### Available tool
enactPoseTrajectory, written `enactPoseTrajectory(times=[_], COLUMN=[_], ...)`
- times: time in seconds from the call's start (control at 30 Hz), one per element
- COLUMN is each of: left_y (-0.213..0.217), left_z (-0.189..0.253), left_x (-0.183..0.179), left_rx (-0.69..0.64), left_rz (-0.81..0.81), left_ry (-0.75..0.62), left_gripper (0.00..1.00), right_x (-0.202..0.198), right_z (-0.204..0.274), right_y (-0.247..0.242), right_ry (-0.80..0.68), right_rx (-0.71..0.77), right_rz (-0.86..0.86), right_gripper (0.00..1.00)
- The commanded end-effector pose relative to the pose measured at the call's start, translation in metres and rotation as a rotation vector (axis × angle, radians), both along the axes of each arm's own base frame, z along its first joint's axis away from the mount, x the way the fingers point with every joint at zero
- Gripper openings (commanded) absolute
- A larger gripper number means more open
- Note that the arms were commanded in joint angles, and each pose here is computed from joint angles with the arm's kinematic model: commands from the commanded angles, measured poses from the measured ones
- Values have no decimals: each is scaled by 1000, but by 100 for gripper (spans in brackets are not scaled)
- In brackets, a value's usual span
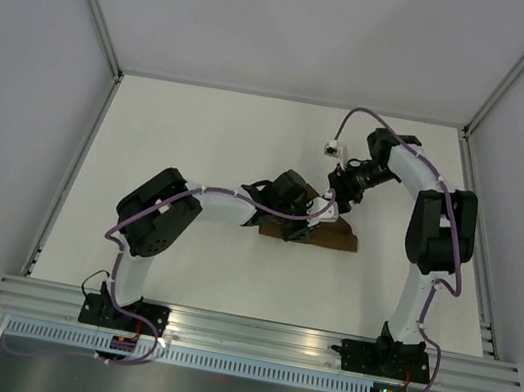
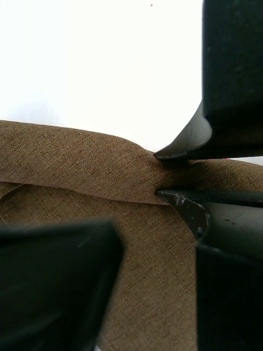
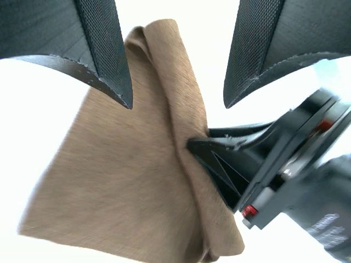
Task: Fold the napkin, place the utensils inside, and roll it up
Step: Roll the napkin at the center of the board.
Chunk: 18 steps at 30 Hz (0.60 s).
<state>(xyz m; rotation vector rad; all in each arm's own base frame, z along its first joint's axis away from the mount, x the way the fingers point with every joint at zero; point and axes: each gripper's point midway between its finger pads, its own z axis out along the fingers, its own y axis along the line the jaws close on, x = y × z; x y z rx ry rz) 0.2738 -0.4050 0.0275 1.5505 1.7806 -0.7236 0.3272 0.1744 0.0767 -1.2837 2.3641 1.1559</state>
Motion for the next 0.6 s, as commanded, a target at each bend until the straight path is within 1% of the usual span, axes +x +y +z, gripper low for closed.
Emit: enactPoseTrajectory(times=[0.0, 0.03, 0.07, 0.1, 0.13, 0.17, 0.2, 0.23, 0.27, 0.3, 0.33, 0.37, 0.4, 0.43, 0.5, 0.53, 0.57], left_y=[34, 36, 35, 35, 38, 36, 37, 36, 38, 37, 38, 39, 36, 40, 41, 41, 40], left_z=[-56, -58, -53, -53, -57, -53, -53, -51, -56, -57, -59, -63, -63, -67, -71, -71, -71], left_x=[-54, -59, -51, -49, -56, -46, -45, -48, -45, -45, -47, -47, -44, -48, -51, -50, -46], left_rx=[155, 152, 130, 123, 132, 114, 116, 104, 119, 117, 123, 141, 141, 157, 171, 170, 164], left_rz=[-20, -31, -17, -12, -19, -6, -5, -16, -5, -8, -9, -6, -9, -4, 1, 3, 8], left_ry=[344, 401, 423, 447, 516, 537, 574, 621, 673, 697, 725, 754, 760, 786, 843, 855, 865], left_gripper=[2, 2, 2, 2, 2, 2, 2, 2, 2, 2, 2, 2, 2, 2, 2, 2, 2], right_x=[19, 25, 19, 22, 22, 20, 19, 24, 11, 8, 3, 1, -4, -8, -11, -22, -26], right_z=[37, 40, 34, 44, 34, 46, 47, 50, 36, 48, 34, 31, 26, 23, 28, 14, 10], right_y=[-3, -6, -9, -15, -19, -23, -25, -25, -29, -31, -35, -37, -37, -36, -27, -26, -22], right_ry=[-140, -184, -164, -216, -253, -309, -344, -420, -420, -498, -539, -585, -676, -713, -838, -835, -854], right_rx=[109, 118, 114, 118, 111, 110, 103, 110, 87, 79, 49, 19, -39, -61, -107, -128, -142], right_rz=[-77, -86, -115, -139, -154, -170, -180, -178, -176, -180, -183, -183, -177, -170, -141, -123, -107], right_gripper=[73, 73, 73, 72, 72, 72, 72, 72, 72, 72, 72, 72, 73, 73, 74, 74, 74])
